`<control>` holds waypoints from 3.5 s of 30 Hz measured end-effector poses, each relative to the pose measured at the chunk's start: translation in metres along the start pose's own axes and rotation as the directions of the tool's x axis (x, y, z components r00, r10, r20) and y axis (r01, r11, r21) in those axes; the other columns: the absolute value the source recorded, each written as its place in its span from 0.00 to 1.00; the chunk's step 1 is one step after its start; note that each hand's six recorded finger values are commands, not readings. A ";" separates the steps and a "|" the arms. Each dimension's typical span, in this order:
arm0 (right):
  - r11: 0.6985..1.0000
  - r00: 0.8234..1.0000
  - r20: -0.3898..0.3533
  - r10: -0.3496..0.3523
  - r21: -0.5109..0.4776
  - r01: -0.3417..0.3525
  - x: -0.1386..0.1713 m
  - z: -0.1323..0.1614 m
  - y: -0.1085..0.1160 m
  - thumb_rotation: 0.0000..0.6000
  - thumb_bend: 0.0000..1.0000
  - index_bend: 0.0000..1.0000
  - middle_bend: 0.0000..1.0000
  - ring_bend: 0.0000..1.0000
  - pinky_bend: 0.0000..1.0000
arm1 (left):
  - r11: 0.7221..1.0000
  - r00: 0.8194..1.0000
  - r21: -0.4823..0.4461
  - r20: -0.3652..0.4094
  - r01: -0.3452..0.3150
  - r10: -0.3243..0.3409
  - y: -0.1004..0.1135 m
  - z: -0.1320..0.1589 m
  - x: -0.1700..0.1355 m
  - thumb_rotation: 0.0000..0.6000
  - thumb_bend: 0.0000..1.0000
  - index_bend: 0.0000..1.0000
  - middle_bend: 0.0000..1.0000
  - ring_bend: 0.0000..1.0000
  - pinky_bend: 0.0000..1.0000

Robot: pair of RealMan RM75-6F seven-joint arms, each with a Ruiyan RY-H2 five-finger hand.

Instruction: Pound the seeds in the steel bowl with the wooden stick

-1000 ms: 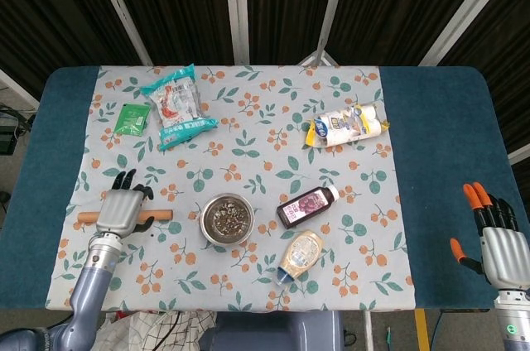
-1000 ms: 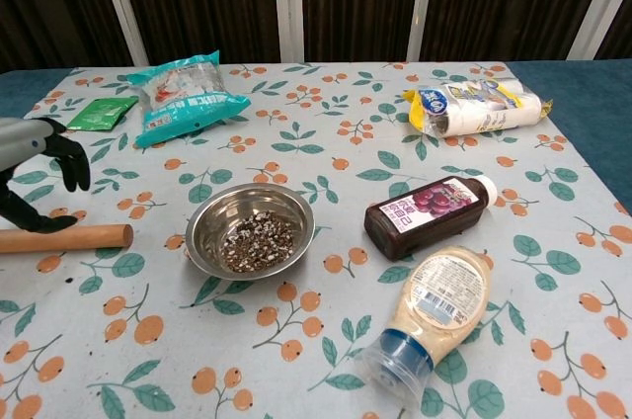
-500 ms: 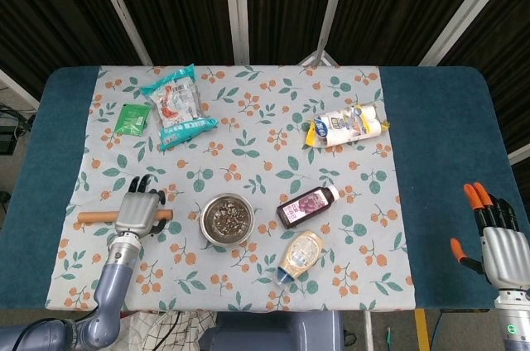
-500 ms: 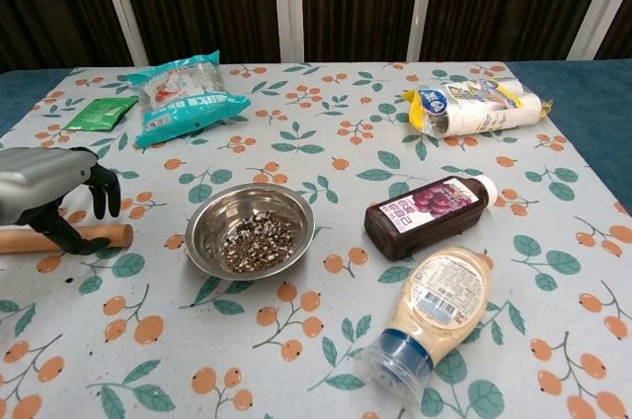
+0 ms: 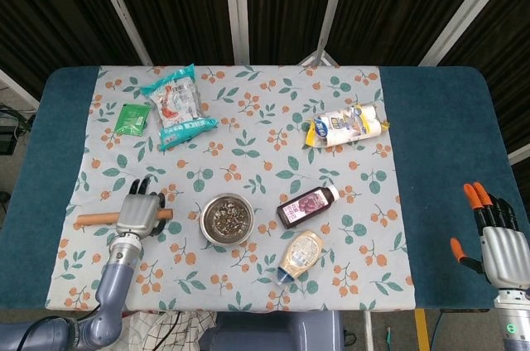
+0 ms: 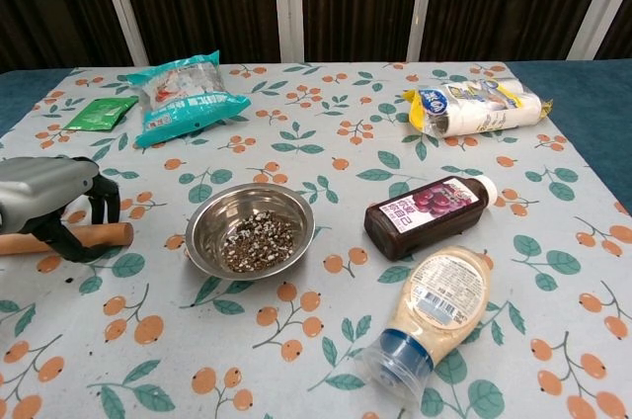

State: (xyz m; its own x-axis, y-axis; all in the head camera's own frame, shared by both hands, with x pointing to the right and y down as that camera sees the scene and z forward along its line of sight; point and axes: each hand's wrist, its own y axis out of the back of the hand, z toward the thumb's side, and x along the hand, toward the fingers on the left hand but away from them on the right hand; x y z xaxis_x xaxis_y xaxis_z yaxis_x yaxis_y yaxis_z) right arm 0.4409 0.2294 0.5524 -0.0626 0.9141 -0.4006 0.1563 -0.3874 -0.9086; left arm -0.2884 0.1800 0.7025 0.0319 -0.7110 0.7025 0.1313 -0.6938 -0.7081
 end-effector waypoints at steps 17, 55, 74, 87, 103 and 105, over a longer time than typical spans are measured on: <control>1.000 1.000 0.000 0.005 0.003 -0.005 0.000 0.001 -0.001 1.00 0.37 0.00 0.00 0.00 0.00 | 1.000 1.000 0.008 -0.014 0.014 -0.014 -0.001 -0.006 0.001 1.00 0.60 0.46 0.39 0.01 0.00; 1.000 1.000 0.002 0.001 0.003 -0.001 0.001 0.001 -0.001 1.00 0.37 0.00 0.00 0.00 0.00 | 0.937 0.952 -0.233 0.103 -0.260 0.290 0.101 0.016 -0.015 1.00 0.74 0.58 0.60 0.09 0.00; 1.000 1.000 -0.004 -0.010 -0.002 0.010 0.000 0.002 0.001 1.00 0.37 0.00 0.00 0.00 0.00 | 0.744 0.831 -0.582 0.195 -0.329 0.520 0.167 0.073 -0.031 1.00 0.74 0.58 0.60 0.09 0.00; 1.000 1.000 0.013 0.003 0.005 -0.003 -0.001 -0.002 -0.001 1.00 0.37 0.00 0.00 0.00 0.00 | 0.544 0.790 -0.821 0.214 -0.172 0.574 0.157 0.107 -0.038 1.00 0.74 0.59 0.60 0.09 0.00; 1.000 1.000 0.021 0.012 0.007 -0.012 -0.003 -0.003 -0.003 1.00 0.37 0.00 0.00 0.00 0.00 | 0.392 0.730 -0.919 0.295 0.040 0.617 0.132 0.128 -0.039 1.00 0.75 0.61 0.60 0.09 0.00; 1.000 1.000 0.020 0.012 0.007 -0.012 -0.003 -0.003 -0.003 1.00 0.37 0.00 0.00 0.00 0.00 | 0.385 0.729 -0.921 0.300 0.054 0.615 0.127 0.129 -0.037 1.00 0.75 0.61 0.60 0.09 0.00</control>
State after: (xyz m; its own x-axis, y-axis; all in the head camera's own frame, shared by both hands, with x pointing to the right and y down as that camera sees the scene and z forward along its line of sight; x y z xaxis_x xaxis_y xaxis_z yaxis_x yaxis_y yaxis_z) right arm 0.4438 0.2285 0.5566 -0.0807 0.9068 -0.4138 0.1503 -0.3993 -0.9044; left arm -0.1455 0.1325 0.5958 0.4012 -0.9107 0.0978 -0.8604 -0.4114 -0.3008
